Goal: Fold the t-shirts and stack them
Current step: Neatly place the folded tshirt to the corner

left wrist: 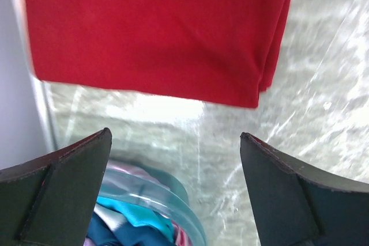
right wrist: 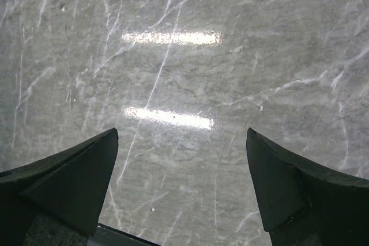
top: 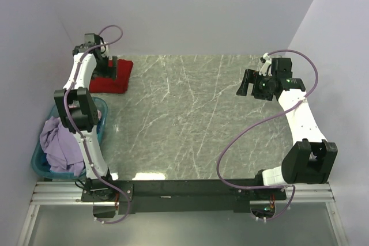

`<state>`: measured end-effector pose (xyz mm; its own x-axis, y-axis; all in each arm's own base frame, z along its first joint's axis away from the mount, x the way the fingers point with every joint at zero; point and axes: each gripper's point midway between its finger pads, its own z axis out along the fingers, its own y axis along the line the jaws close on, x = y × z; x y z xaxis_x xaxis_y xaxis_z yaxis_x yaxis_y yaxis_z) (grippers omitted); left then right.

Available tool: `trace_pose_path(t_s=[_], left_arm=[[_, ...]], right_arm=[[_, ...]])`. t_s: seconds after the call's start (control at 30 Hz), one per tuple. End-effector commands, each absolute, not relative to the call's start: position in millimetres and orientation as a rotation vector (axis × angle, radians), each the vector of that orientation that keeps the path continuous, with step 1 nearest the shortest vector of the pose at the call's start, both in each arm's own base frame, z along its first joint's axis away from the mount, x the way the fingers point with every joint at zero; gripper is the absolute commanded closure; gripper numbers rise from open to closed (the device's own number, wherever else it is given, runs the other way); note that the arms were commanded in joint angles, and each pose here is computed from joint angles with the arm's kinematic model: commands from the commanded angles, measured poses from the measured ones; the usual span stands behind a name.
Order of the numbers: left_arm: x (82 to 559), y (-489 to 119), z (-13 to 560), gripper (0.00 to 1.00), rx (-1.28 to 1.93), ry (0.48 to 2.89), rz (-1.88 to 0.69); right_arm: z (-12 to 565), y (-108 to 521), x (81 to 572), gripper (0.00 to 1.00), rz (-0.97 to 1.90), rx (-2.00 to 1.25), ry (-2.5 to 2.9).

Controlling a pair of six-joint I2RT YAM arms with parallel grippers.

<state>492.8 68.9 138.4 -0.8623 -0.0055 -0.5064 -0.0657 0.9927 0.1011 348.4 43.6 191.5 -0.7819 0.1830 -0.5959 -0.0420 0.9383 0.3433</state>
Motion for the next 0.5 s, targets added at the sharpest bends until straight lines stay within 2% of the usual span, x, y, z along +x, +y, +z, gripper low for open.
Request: trace_pose_path(t_s=[0.0, 0.47], left_arm=[[480, 62, 118, 0.01, -0.084, 2.691, 0.123], [471, 56, 51, 0.0, -0.088, 2.844, 0.051]], right_arm=[[210, 43, 351, 0.02, 0.456, 0.095, 2.372], [200, 45, 355, 0.02, 0.476, 0.099, 2.394]])
